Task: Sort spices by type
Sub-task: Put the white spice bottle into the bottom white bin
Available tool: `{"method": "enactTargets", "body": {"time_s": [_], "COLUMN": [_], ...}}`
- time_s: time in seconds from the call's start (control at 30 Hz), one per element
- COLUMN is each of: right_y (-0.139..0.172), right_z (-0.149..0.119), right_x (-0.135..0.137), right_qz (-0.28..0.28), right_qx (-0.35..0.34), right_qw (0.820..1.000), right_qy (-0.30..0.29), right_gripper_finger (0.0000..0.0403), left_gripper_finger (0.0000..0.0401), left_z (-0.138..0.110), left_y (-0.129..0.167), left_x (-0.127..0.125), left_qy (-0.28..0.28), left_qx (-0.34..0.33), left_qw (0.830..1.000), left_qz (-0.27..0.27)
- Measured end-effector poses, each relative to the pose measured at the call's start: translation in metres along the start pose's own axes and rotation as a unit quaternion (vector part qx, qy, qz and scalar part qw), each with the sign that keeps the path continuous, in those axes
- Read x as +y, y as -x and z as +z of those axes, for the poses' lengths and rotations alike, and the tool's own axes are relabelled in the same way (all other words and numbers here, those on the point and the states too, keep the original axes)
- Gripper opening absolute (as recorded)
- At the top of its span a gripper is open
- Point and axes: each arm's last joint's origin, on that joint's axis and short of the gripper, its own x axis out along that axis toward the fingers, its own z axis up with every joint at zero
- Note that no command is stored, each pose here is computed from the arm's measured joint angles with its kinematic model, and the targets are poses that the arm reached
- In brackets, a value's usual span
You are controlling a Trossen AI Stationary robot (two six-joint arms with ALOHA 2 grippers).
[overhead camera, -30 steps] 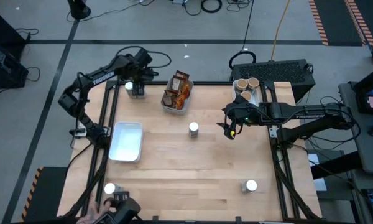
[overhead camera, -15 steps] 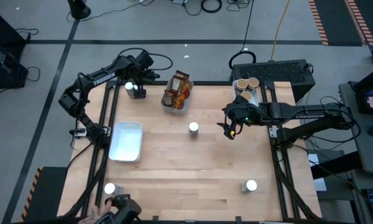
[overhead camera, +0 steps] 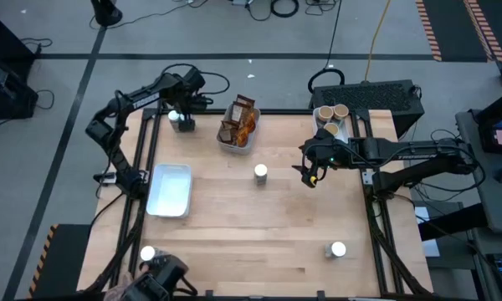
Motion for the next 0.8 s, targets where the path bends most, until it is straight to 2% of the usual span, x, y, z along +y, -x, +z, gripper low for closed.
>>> {"method": "enactTargets", "body": {"time_s": [0.57, 0.67, 0.8], "right_y": [0.000, 0.000, 0.000], "right_z": [-0.003, -0.003, -0.003], "right_x": [-0.001, -0.001, -0.001], "right_qz": [-0.003, -0.003, -0.003], "right_qx": [0.017, 0.017, 0.017], "right_qw": [1.000, 1.000, 1.000], "right_qy": [0.005, 0.004, 0.003], "right_gripper_finger": [0.0317, 0.0317, 0.0317], "left_gripper_finger": [0.0369, 0.0347, 0.0293], "left_z": [0.002, 0.003, 0.004], "left_y": [-0.028, -0.033, -0.033], "left_x": [0.006, 0.007, 0.010], "left_qy": [0.002, 0.001, 0.002], "left_qx": [0.029, 0.035, 0.039], "left_qw": [0.999, 0.999, 0.999], "left_qz": [-0.028, -0.026, -0.006]}}
